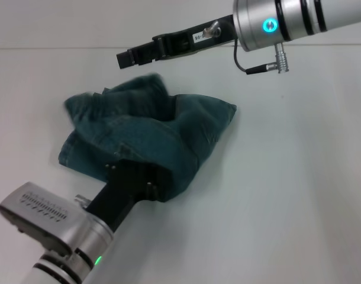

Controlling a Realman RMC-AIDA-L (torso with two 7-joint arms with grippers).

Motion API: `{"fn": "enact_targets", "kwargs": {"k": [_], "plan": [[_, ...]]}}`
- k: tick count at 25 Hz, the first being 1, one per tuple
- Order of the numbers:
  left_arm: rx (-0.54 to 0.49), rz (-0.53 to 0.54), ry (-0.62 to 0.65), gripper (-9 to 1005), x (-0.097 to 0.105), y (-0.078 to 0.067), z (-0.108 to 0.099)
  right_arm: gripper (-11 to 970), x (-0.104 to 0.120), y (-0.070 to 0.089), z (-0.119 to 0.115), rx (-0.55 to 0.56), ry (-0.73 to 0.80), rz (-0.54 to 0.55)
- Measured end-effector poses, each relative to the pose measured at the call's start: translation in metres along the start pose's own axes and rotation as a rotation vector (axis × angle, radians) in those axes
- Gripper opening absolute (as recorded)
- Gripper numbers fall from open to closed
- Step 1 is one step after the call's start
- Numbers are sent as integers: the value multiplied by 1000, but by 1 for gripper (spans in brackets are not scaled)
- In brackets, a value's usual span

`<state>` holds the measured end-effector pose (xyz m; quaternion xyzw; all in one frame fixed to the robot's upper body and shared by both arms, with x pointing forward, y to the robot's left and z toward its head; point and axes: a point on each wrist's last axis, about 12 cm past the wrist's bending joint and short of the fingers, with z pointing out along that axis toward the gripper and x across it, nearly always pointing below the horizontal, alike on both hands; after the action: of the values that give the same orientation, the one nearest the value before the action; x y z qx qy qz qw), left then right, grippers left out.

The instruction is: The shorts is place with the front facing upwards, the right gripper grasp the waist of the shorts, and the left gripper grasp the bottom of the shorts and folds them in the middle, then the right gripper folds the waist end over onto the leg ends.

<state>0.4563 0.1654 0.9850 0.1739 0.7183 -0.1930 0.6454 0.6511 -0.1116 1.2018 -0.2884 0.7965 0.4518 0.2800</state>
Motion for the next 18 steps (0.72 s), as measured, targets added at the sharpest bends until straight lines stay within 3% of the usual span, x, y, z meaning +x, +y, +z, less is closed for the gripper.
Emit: {"fn": "enact_targets", "kwargs": {"k": [5,12,18], "plan": [[-49,-9,-13,80,3,3,-10,515,5,-5,-18,-16,-77,21],[-161,6,-111,92,1,9,-39,784,34,-30,-60,-20,-229,110],[-368,-14,-246,102,-8,20,-63,802,68,-49,-94,9,-393,94]]}}
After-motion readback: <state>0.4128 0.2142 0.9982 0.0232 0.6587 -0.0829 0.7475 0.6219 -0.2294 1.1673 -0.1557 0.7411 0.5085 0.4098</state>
